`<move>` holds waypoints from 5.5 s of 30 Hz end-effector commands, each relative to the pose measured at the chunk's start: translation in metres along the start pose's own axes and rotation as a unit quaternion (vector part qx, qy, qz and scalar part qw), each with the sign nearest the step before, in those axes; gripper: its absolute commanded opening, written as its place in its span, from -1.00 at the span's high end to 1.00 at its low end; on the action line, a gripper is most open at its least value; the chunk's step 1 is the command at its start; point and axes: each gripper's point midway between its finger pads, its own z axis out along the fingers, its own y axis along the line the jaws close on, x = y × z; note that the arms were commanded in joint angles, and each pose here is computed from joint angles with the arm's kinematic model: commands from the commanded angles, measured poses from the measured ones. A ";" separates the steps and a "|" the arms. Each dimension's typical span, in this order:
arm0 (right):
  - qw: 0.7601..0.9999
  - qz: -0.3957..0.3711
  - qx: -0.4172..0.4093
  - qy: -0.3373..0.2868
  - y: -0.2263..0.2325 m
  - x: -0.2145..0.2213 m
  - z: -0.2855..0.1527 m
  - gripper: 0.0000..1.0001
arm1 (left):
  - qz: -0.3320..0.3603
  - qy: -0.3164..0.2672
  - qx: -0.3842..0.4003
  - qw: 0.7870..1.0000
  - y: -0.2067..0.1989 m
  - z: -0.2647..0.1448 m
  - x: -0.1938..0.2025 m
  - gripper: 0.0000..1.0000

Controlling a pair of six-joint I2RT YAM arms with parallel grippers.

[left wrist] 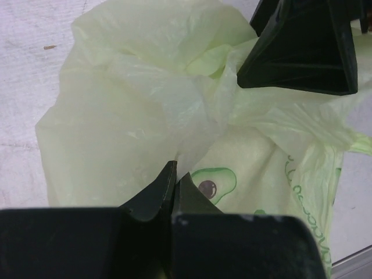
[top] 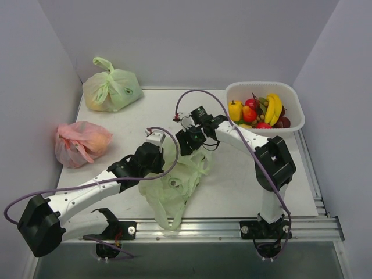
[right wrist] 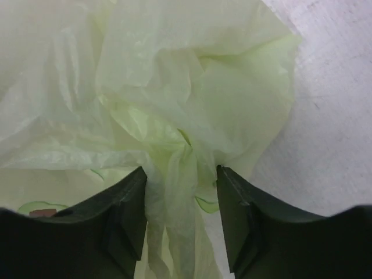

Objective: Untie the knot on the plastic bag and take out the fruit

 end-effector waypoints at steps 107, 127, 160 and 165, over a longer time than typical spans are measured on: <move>0.830 0.255 0.419 -0.266 -0.160 -0.019 -0.285 0.17 | 0.015 -0.046 0.036 0.998 0.043 -0.020 -0.040 1.00; 0.742 0.365 0.500 -0.258 -0.246 0.020 -0.335 -1.00 | 0.011 -0.068 0.091 0.994 0.023 -0.027 -0.051 1.00; 0.676 0.209 0.483 -0.515 0.005 0.131 -0.436 -1.00 | 0.078 -0.044 0.265 0.960 -0.058 -0.078 -0.041 0.30; 0.656 0.213 0.500 -0.524 0.009 0.143 -0.443 -1.00 | 0.040 -0.104 0.187 0.976 -0.034 -0.100 -0.078 -0.83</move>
